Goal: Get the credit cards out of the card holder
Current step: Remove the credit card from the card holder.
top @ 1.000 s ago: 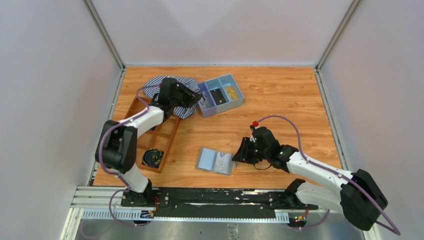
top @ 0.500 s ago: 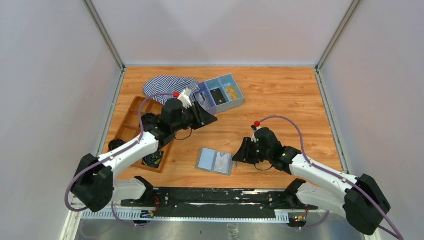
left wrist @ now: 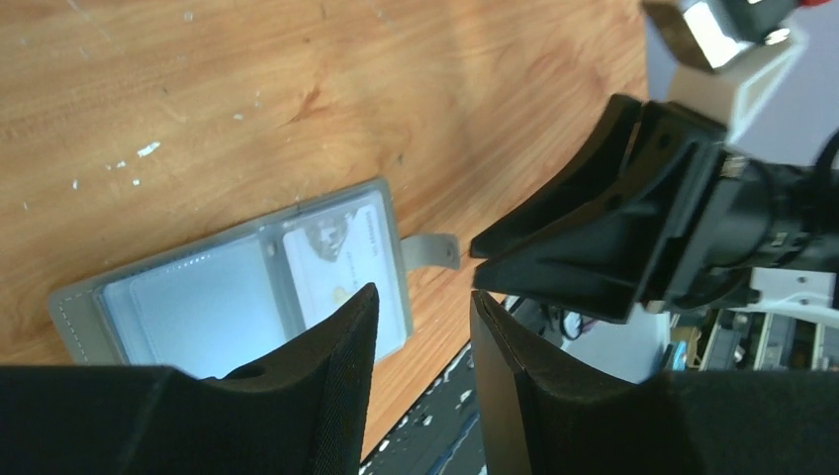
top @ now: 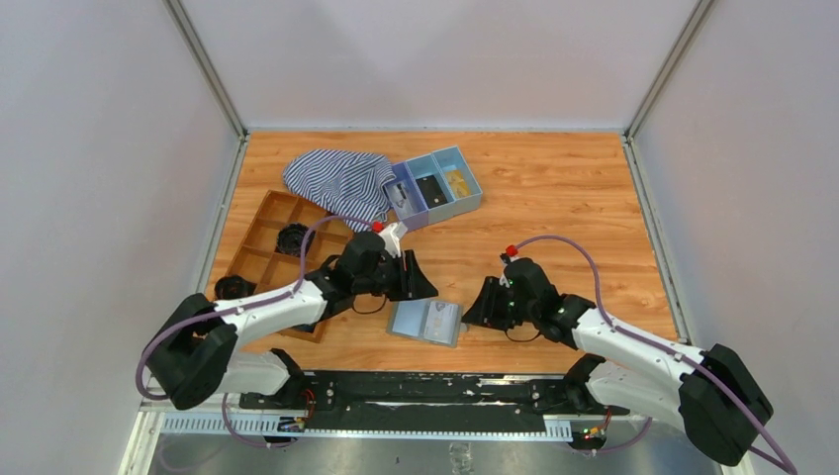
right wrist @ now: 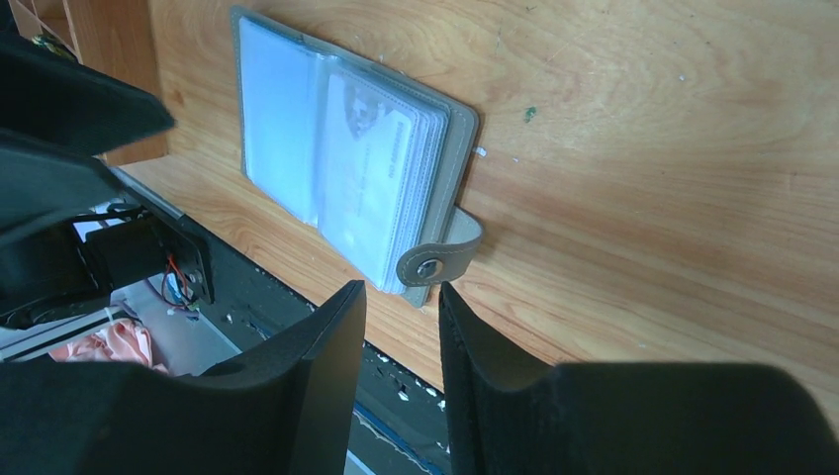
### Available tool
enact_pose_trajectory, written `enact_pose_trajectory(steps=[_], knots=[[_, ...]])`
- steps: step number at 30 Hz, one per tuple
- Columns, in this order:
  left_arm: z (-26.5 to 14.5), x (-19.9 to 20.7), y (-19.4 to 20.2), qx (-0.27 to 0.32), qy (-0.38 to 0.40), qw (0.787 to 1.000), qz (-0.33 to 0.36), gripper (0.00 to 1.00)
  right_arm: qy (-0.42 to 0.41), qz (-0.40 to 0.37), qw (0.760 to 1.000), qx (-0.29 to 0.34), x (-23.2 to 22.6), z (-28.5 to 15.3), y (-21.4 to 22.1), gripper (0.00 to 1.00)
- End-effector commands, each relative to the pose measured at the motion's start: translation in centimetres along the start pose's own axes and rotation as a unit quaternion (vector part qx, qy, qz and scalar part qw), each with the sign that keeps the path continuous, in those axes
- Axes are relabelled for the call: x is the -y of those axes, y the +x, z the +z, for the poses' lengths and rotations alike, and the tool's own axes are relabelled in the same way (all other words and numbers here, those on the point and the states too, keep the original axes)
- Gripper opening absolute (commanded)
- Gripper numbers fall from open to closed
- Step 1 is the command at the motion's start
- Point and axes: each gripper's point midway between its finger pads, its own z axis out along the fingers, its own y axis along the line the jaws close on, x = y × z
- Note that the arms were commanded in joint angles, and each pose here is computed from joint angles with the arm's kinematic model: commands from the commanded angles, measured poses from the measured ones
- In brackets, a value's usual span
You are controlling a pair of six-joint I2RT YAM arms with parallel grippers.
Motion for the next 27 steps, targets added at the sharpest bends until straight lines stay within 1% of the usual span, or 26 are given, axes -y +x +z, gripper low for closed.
enact_pose_trajectory(steps=[1,8,16,27], knots=[[1.3,-1.2,1.8,-0.032,-0.018,0.999,0.018,0.43,0.006,0.006,1.000,0.009,0.5,0.1,-0.3,0.37],[3.5,-3.6,3.9,-0.080,-0.053,0.995,0.004,0.43,-0.001,0.008,1.000,0.002,0.5,0.5,0.1,0.38],[5.2,-4.4,4.6,-0.105,-0.065,0.992,-0.002,0.42,0.002,0.009,1.000,-0.012,1.0,0.9,0.7,0.38],[5.2,-4.4,4.2,-0.098,-0.067,0.993,0.003,0.42,-0.011,0.007,1.000,-0.009,0.6,1.0,0.6,0.37]])
